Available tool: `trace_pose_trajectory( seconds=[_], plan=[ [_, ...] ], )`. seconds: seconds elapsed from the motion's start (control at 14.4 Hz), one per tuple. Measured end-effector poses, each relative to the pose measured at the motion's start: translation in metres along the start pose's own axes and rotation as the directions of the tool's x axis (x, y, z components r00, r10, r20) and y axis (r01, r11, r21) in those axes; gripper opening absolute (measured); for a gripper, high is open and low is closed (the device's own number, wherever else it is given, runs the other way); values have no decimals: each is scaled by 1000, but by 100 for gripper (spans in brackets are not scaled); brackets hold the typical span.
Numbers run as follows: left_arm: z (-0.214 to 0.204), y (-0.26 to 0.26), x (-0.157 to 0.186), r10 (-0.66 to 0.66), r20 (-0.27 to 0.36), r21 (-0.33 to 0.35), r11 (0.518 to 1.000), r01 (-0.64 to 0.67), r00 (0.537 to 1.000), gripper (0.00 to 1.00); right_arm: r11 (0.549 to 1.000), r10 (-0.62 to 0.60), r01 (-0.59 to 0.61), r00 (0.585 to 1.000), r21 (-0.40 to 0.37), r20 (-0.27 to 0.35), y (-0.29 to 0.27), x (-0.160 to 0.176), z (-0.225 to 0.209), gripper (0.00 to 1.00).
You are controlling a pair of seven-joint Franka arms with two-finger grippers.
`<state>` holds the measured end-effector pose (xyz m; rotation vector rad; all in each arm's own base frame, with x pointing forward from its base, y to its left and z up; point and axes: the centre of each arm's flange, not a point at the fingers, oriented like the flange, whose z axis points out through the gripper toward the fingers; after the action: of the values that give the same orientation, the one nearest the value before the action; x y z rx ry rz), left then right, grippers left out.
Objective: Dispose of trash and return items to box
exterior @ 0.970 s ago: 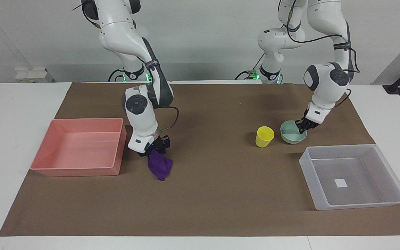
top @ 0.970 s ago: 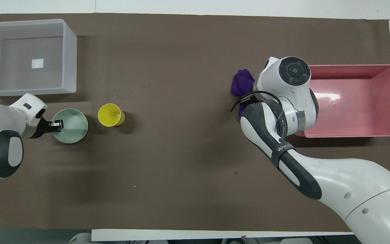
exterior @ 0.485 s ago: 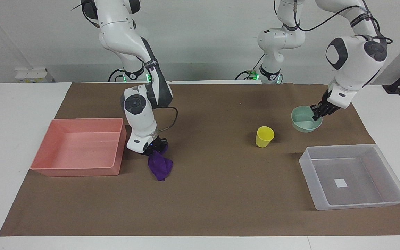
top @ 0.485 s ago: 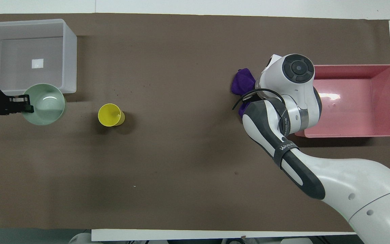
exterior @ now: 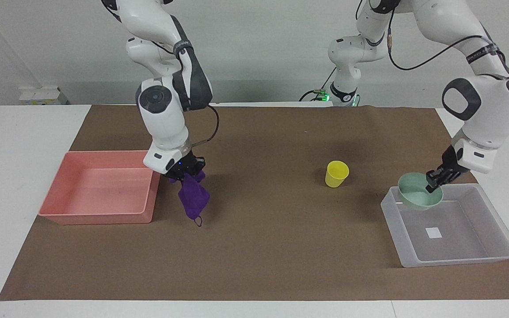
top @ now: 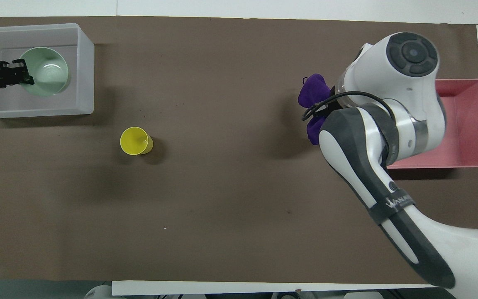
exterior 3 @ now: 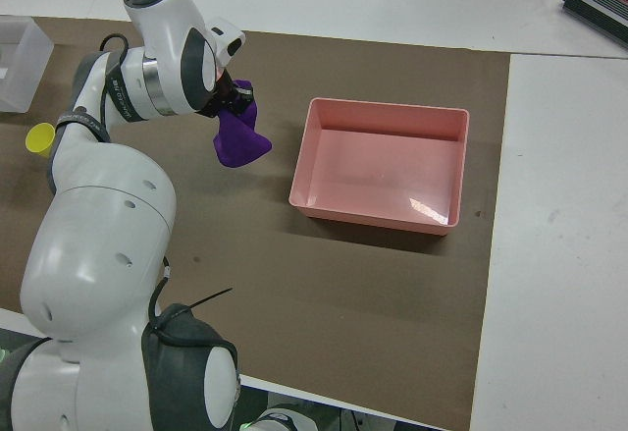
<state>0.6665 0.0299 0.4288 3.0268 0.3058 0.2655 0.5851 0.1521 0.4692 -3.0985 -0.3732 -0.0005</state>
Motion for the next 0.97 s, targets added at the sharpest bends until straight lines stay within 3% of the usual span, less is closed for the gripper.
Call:
trace_pose_trajectory(
  seconds=[0.28,0.55,0.69,0.9,0.97],
  plan=[
    [82,-24,13,-31,-14,14,999,31,999,7,996,92,-92,996,-8,7,66,-17,-53,4],
    [102,-26,14,-33,-22,16,999,33,999,15,987,163,-163,985,-4,51,166,-43,-38,4],
    [80,-25,23,-33,-43,13,999,33,999,36,980,199,-200,978,0,64,205,-60,-5,4],
    [4,-11,29,-15,-79,-3,1000,15,997,70,976,218,-218,973,2,77,214,-71,42,4],
    [-22,-1,21,-3,-57,-7,1000,3,998,81,976,215,-216,974,2,77,212,-74,57,4]
  ],
)
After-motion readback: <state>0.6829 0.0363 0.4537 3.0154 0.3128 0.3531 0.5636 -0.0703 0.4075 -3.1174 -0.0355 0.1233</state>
